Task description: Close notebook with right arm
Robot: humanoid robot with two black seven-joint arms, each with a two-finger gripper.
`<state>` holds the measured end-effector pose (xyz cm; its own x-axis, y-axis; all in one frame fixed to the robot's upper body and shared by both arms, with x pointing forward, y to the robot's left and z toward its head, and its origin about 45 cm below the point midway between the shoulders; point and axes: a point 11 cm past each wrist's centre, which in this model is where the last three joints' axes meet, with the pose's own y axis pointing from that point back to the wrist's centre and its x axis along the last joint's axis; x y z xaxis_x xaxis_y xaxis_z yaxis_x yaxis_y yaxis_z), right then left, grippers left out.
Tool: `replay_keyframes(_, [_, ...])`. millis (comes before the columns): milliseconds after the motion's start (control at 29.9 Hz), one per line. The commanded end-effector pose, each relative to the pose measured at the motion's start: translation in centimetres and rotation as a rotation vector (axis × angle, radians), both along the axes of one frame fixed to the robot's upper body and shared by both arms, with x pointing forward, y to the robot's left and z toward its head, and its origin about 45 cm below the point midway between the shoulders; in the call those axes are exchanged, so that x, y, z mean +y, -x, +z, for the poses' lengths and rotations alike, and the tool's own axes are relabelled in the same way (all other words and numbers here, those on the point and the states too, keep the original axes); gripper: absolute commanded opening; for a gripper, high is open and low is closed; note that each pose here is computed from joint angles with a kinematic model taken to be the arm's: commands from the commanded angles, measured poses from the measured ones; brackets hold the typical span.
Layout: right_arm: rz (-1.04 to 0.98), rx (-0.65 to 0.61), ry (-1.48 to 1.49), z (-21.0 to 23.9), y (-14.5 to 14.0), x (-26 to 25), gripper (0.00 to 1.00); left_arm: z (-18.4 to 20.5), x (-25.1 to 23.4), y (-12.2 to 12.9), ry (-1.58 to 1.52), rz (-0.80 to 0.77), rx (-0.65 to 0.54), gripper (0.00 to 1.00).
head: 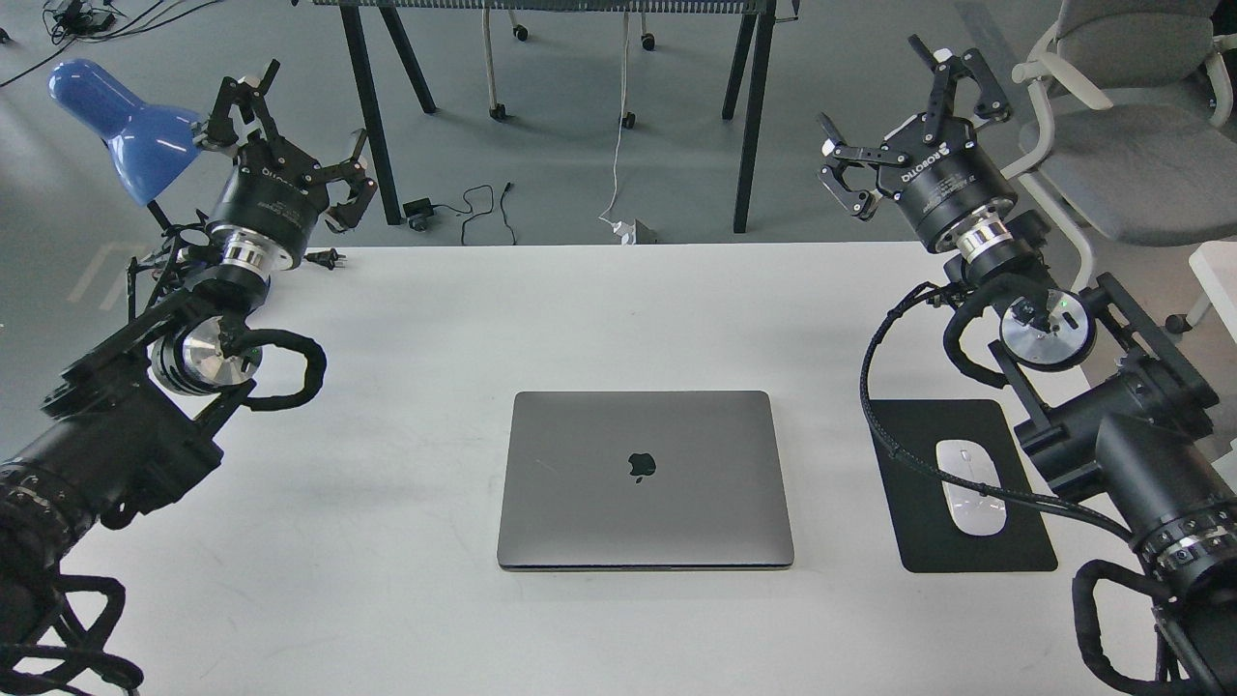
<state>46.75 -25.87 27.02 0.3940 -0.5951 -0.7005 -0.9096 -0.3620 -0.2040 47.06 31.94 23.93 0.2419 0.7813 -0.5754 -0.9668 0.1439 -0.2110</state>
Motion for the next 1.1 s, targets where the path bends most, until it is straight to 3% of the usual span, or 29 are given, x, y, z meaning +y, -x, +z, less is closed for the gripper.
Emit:
replay_keyframes(0, [-0.06, 0.004, -0.027, 0.3, -0.4, -1.0, 1.0, 0.0, 0.0, 0.0, 0.0, 0.0, 0.0, 1.0])
replay_keyframes(234, [-0.118, 0.084, 0.004, -0.5, -0.8, -1.0, 1.0, 0.0, 0.0, 0.0, 0.0, 0.0, 0.0, 1.0])
replay_keyframes(1071, [-0.038, 0.013, -0.024, 0.4, 0.2, 0.4, 1.0, 0.0, 0.0, 0.0, 0.0, 0.001, 0.0, 1.0])
